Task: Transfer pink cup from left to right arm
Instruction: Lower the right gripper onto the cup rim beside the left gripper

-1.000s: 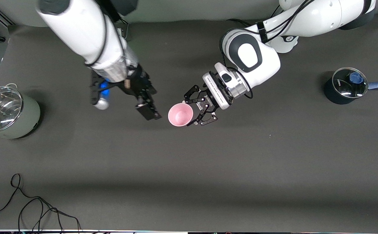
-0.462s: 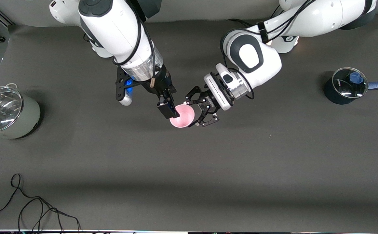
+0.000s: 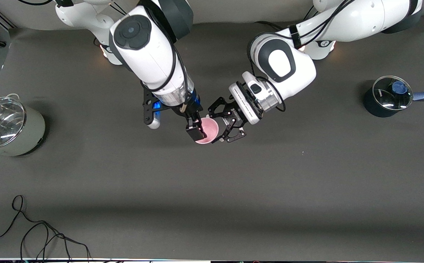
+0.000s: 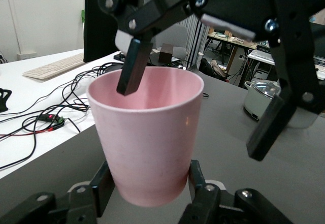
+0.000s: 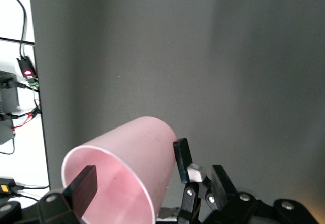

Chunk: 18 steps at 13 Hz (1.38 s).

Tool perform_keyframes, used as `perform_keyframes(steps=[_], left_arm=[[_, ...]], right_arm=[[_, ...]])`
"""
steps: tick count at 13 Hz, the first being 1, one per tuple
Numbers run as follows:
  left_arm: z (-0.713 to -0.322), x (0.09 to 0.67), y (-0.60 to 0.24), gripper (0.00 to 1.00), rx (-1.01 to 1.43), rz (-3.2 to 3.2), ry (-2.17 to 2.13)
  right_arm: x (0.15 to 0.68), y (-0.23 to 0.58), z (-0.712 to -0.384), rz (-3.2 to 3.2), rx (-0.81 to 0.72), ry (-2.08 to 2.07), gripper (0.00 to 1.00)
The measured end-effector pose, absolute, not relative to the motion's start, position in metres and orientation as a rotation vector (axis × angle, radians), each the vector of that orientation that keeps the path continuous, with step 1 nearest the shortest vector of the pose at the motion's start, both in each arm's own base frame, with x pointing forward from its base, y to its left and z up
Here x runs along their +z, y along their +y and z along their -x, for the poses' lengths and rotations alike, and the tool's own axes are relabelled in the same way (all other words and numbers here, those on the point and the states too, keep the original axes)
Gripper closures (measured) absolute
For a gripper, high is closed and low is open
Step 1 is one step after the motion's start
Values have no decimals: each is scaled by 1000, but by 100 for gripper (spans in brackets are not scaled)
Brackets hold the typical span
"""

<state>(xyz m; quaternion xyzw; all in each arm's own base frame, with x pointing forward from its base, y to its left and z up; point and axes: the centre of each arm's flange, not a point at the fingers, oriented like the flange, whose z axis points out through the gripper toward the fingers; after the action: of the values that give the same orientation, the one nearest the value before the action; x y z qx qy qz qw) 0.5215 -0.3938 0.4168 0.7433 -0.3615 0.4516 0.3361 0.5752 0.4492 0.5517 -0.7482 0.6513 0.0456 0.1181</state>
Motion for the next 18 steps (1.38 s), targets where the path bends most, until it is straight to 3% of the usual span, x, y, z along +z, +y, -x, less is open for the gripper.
perform_keyframes(steps=[2,7,10,16,18], left_arm=[[-522,417,-394,36,1178,-1938,-943],[-522,417,-394,36,1178,-1938,-943],[-524,417,-391,36,1186,-1944,-944],[-524,417,-391,36,1188,-1943,-948],[-525,417,-391,21,1187,-1945,-942]], right_arm=[[551,450,-575,2187,139,1908,4],[549,450,-576,2185,140,1912,65],[548,452,-574,2193,143,1911,91],[549,452,-574,2194,143,1910,91],[549,450,-575,2190,140,1912,91]])
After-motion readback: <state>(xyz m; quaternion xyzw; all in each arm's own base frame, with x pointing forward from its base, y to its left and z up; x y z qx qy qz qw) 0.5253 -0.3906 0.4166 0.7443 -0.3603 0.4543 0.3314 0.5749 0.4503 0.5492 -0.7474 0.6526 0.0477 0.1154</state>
